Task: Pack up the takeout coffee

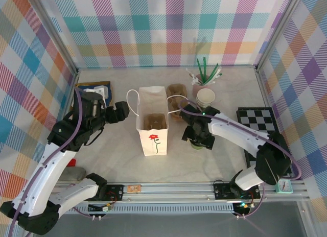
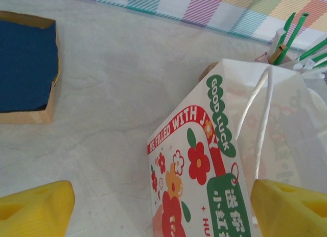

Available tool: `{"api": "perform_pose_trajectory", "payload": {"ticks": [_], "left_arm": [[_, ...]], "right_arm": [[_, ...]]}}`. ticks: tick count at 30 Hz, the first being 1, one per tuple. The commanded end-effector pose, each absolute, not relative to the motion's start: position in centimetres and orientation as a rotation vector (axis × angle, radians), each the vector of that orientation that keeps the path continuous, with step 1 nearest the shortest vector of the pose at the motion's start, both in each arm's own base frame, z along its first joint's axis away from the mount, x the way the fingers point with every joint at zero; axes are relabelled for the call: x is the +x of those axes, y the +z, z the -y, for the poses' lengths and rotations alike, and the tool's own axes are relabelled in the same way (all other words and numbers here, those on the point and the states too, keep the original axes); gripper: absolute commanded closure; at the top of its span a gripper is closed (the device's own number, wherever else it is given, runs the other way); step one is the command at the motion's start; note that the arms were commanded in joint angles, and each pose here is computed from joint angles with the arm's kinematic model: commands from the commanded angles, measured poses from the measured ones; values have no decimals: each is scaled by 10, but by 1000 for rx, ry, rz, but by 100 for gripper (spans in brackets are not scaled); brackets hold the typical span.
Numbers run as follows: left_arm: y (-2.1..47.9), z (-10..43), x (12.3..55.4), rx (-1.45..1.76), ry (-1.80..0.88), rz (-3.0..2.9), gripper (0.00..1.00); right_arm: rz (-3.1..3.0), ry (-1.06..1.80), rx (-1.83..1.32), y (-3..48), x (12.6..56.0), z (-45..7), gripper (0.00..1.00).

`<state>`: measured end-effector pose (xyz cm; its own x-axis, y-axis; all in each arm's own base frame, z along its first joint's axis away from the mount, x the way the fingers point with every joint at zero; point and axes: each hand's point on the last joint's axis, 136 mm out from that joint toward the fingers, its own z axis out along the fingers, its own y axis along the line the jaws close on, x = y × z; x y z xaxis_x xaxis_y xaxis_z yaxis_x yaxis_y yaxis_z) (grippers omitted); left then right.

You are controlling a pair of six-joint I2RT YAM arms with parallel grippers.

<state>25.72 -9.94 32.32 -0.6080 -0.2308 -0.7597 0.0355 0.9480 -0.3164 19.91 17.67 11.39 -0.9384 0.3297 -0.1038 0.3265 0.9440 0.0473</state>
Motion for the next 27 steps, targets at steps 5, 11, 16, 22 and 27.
{"api": "perform_pose_trajectory", "payload": {"ticks": [5,11,16,22,27], "left_arm": [[347,104,267,-73,-373,-2164,8],[346,114,277,-41,-391,-2170,7],[344,130,282,-1,-458,-2195,4],[325,137,283,8,-486,-2244,4],[314,144,282,-8,-541,-2258,5]], "right_arm": [[-2937,-16,259,197,191,-144,33],[-2783,35,153,275,201,-130,34],[-2639,115,69,339,215,-133,35],[-2542,338,-71,390,233,-174,38],[-2524,467,-200,402,249,-220,39]]}}
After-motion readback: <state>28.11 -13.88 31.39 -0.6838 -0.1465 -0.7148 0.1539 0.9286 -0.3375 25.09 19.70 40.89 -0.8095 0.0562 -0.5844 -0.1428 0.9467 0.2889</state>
